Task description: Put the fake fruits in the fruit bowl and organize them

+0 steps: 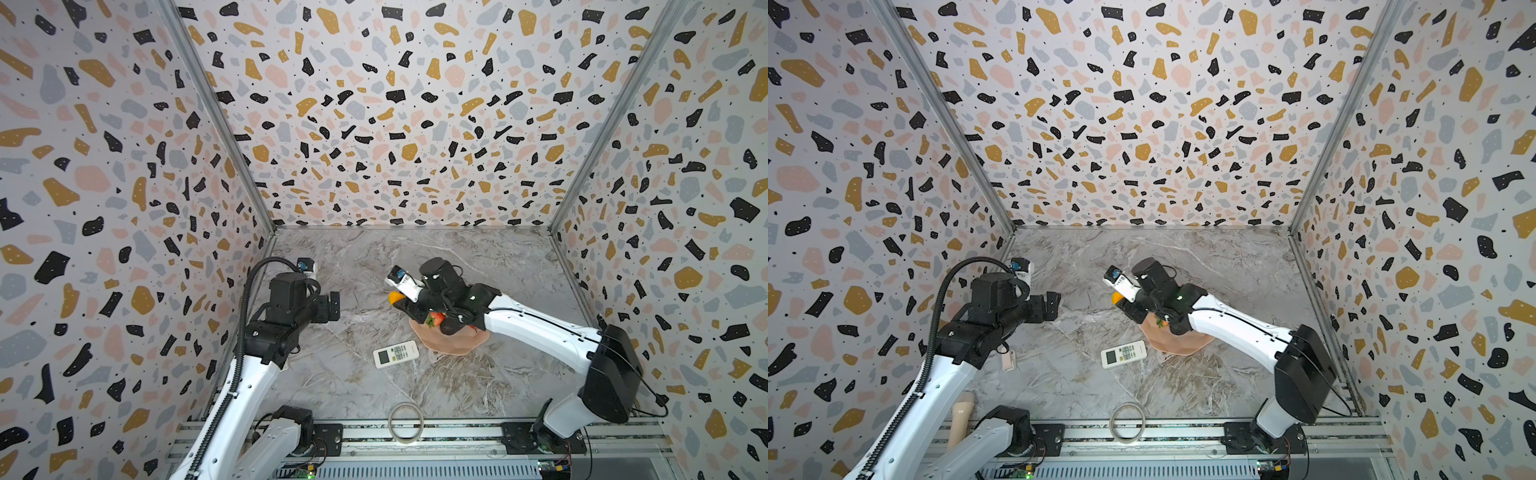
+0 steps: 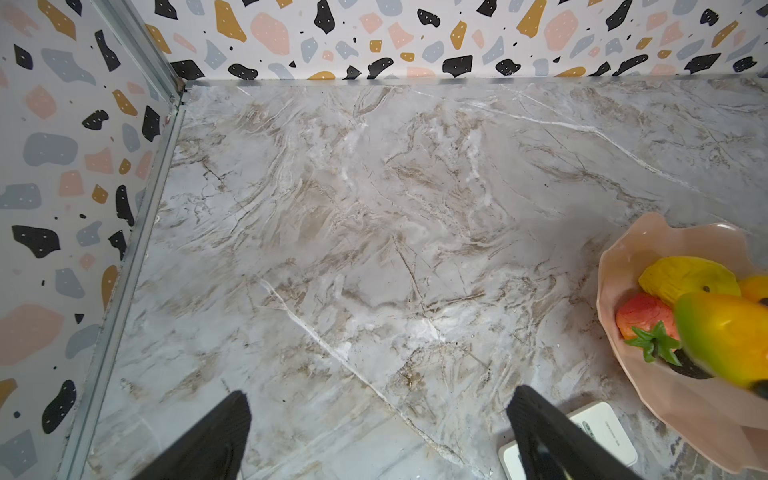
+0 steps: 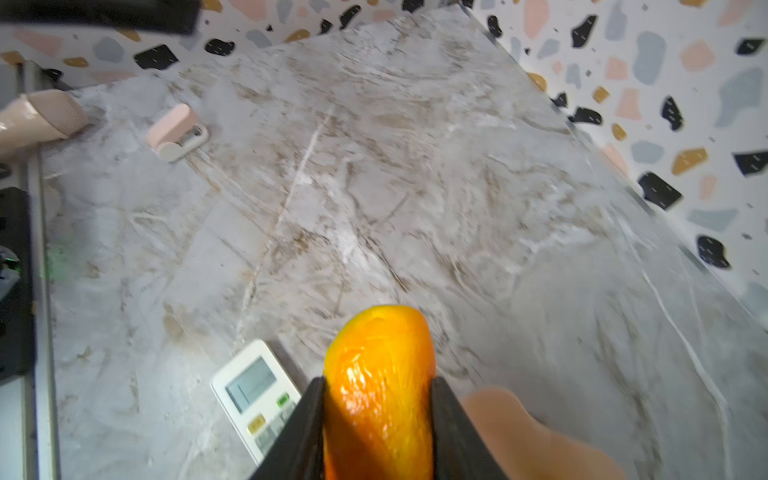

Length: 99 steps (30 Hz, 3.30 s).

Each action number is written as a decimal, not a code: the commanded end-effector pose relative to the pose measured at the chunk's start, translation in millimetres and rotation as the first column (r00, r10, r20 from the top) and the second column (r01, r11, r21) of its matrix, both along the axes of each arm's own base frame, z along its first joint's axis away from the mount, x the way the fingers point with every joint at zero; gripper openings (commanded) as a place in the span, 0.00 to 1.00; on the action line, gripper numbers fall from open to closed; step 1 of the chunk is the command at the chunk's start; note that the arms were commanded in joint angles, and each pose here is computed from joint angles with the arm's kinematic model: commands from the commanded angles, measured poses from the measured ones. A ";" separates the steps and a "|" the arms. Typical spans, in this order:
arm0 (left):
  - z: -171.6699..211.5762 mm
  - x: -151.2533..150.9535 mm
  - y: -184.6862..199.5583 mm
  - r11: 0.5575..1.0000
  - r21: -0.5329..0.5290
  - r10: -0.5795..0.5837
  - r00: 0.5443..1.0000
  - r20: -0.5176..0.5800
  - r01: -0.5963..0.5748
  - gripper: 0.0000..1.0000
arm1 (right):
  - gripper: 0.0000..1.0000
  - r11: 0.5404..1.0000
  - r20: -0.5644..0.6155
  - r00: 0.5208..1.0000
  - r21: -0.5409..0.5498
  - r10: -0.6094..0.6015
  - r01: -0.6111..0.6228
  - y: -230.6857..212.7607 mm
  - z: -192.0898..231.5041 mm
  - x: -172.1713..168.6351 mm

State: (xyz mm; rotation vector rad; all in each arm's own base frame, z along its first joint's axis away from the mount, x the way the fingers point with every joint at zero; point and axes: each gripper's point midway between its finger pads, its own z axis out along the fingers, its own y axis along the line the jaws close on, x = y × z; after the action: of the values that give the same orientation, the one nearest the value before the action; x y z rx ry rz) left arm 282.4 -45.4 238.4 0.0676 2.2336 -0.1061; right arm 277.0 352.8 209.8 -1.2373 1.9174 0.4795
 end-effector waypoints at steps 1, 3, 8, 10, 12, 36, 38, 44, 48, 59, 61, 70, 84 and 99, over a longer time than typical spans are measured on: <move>15.3 3.2 -7.1 0.999 -0.036 -0.018 0.999 0.050 0.020 1.00 | 0.15 0.992 -0.068 0.994 -0.105 -0.082 0.075 -44.9 -31.6 -9.3; 14.8 4.0 -6.6 0.999 -0.035 -0.016 0.999 0.050 0.018 0.99 | 0.15 0.989 -0.091 0.990 -0.110 -0.110 0.100 -59.2 -39.7 -13.1; 15.0 6.6 -6.9 0.999 -0.032 -0.017 0.999 0.048 0.018 1.00 | 0.15 0.985 -0.156 0.979 -0.136 -0.128 0.107 -71.2 -67.1 -23.4; 13.3 6.6 -7.1 0.999 -0.032 -0.017 0.999 0.045 0.019 0.99 | 0.15 0.985 -0.184 0.976 -0.145 -0.116 0.090 -70.1 -78.3 -27.3; 11.6 6.0 -7.3 0.999 -0.032 -0.019 0.999 0.042 0.020 0.99 | 0.15 0.984 -0.200 0.973 -0.159 -0.116 0.084 -70.0 -90.1 -28.4; 11.0 6.6 -6.1 1.000 -0.023 -0.017 0.999 0.041 0.017 1.00 | 0.51 0.978 -0.206 0.967 -0.173 -0.149 0.114 -73.1 -105.5 -18.9; 10.5 6.8 -6.4 1.000 -0.022 -0.018 0.999 0.039 0.018 1.00 | 0.56 0.978 -0.202 0.968 -0.175 -0.151 0.116 -74.1 -103.7 -18.9; 10.3 7.2 -6.4 1.000 -0.024 -0.018 0.999 0.040 0.019 1.00 | 0.66 0.974 -0.176 0.970 -0.181 -0.169 0.137 -79.5 -94.0 -17.3; 11.4 9.0 -6.9 1.000 -0.024 -0.018 0.999 0.047 0.019 1.00 | 0.82 0.972 -0.124 0.973 -0.151 -0.197 0.177 -86.9 -72.8 -11.1; 44.9 38.9 -3.9 0.992 -0.121 0.078 0.959 0.271 -0.046 1.00 | 0.99 0.628 -0.001 0.670 0.347 -0.743 0.697 -242.9 38.3 67.4; 47.0 45.4 6.2 0.985 -0.133 0.144 0.934 0.326 -0.106 0.99 | 0.99 0.504 -0.002 0.554 0.412 -0.833 0.759 -286.7 41.7 74.8; 12.4 54.3 57.7 0.923 -0.091 0.367 0.781 0.506 -0.375 0.99 | 0.99 0.217 0.134 0.172 0.521 -0.976 0.826 -387.2 -6.4 69.8; -68.4 67.5 90.0 0.895 -0.004 0.381 0.758 0.530 -0.447 1.00 | 0.99 0.346 0.185 0.293 0.498 -0.938 0.795 -365.5 -74.0 83.8; -106.2 68.9 75.4 0.933 0.032 0.290 0.804 0.518 -0.357 1.00 | 0.99 0.429 0.220 0.369 0.462 -0.903 0.776 -347.4 -85.2 88.0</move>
State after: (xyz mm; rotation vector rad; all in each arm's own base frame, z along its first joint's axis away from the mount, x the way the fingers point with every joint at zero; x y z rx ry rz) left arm 344.4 31.8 105.3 -0.2067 1.7916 0.2457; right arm 365.4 4.9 112.5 0.0179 1.7516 -0.1202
